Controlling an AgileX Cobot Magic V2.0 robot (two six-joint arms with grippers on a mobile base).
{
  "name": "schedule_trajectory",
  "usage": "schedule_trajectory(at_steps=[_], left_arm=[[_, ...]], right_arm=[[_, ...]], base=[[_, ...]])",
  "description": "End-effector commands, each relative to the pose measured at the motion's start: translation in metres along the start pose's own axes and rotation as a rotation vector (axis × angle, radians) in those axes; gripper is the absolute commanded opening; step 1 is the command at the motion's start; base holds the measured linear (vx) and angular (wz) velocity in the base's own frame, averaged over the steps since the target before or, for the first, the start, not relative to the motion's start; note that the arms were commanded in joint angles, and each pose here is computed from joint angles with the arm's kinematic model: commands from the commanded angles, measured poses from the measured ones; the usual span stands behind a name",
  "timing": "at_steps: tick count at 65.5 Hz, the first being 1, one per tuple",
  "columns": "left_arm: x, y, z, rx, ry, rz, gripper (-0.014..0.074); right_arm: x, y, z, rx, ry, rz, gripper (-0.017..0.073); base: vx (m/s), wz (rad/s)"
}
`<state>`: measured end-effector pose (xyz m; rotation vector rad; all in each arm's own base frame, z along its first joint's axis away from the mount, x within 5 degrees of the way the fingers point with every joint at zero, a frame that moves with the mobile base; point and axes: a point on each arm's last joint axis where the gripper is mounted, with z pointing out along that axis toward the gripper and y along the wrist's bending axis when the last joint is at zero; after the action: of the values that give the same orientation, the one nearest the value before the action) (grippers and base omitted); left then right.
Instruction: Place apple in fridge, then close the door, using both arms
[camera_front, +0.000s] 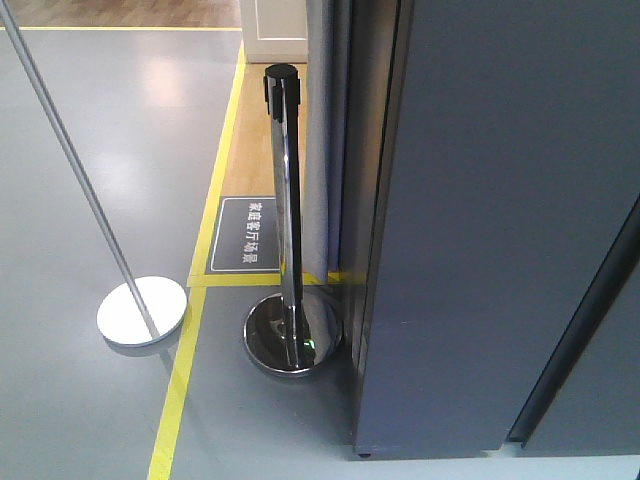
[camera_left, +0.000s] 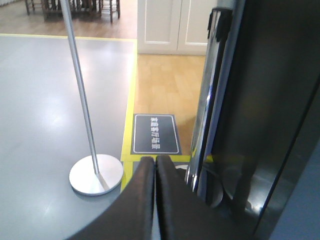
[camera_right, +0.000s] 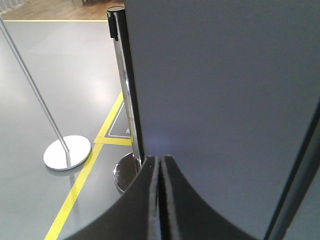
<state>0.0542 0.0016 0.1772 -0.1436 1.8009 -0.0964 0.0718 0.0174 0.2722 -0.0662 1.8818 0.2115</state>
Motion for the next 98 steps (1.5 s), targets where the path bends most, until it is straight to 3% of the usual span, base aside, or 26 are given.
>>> schedule_trajectory(at_steps=[1, 69, 74, 87, 93, 98], left_arm=[[0.001, 0.000, 0.001, 0.008, -0.049, -0.006, -0.0005], [0.001, 0.000, 0.001, 0.011, -0.051, -0.014, -0.0005], [0.001, 0.000, 0.001, 0.011, -0.051, -0.014, -0.0005], [0.001, 0.000, 0.001, 0.011, -0.051, -0.014, -0.0005], [0.001, 0.000, 0.001, 0.011, -0.051, -0.014, -0.0005], [0.001, 0.000, 0.001, 0.011, -0.051, -0.014, -0.0005]], right_arm=[[-0.013, -0.001, -0.002, 0.019, -0.072, 0.005, -0.0008], [-0.013, -0.001, -0.002, 0.021, -0.074, 0.004, -0.0008], [-0.014, -0.003, -0.003, 0.048, -0.079, -0.035, -0.0008], [-0.008, -0.010, -0.001, 0.116, -0.054, -0.046, -0.0008], [0.005, -0.015, 0.002, 0.152, -0.069, -0.035, -0.0008], [0.020, -0.018, 0.002, 0.176, -0.112, 0.013, -0.0008]], base=[[0.00, 0.00], [0.00, 0.00], [0.00, 0.00], [0.00, 0.00], [0.00, 0.00], [0.00, 0.00]])
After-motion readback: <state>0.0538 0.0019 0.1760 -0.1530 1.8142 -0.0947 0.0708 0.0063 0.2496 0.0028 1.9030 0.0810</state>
